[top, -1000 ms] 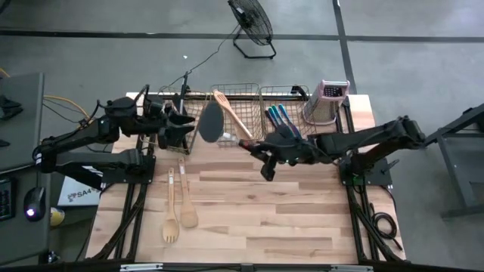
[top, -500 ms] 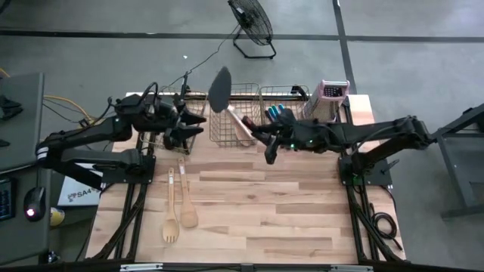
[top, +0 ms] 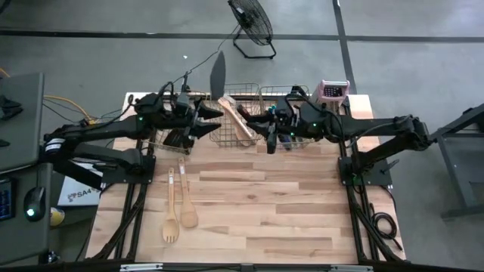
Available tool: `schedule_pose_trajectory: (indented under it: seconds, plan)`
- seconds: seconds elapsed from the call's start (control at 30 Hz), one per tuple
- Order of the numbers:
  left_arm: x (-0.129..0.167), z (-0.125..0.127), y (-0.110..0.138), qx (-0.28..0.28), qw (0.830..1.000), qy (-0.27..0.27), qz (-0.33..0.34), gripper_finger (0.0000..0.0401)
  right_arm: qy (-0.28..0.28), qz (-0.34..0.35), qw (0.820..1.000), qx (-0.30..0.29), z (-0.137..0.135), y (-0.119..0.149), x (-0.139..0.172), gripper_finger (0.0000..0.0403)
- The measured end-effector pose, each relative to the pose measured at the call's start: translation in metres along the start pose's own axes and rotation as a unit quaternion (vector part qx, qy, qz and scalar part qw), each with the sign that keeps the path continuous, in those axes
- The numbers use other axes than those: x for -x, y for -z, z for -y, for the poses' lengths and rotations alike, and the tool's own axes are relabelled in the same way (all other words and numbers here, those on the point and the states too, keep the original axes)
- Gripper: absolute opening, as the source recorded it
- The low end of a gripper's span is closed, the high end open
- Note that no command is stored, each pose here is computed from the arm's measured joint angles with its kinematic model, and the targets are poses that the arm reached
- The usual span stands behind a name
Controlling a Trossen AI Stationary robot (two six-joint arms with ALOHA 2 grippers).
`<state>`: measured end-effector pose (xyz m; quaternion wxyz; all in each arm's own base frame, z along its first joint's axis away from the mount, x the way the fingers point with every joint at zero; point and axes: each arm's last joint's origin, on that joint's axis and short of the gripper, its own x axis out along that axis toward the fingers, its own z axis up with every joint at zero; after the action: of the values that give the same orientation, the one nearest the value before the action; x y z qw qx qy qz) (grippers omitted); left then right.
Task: Pick & Place Kitchen Items
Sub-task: Put the black spatula into the left wire basket
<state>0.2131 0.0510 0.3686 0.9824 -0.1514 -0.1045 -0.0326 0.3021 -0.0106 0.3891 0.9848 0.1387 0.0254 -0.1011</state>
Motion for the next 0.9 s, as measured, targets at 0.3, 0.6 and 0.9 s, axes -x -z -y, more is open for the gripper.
schedule_pose_trajectory:
  seconds: [0.3,0.6,0.9]
  plan:
    - [-0.023,-0.012,0.011,-0.009,0.999,0.004,0.031,0.0227,-0.011,-0.001,1.0,0.0,0.007,-0.002,-0.001,0.0094]
    - [-0.032,-0.019,0.013,-0.033,0.997,-0.025,0.071,0.0241,-0.016,-0.004,1.0,0.0,0.01,-0.003,-0.002,0.0094]
    - [-0.031,-0.017,0.009,-0.047,0.995,-0.01,0.089,0.0305,-0.014,-0.001,1.0,-0.006,0.016,-0.002,-0.009,0.0094]
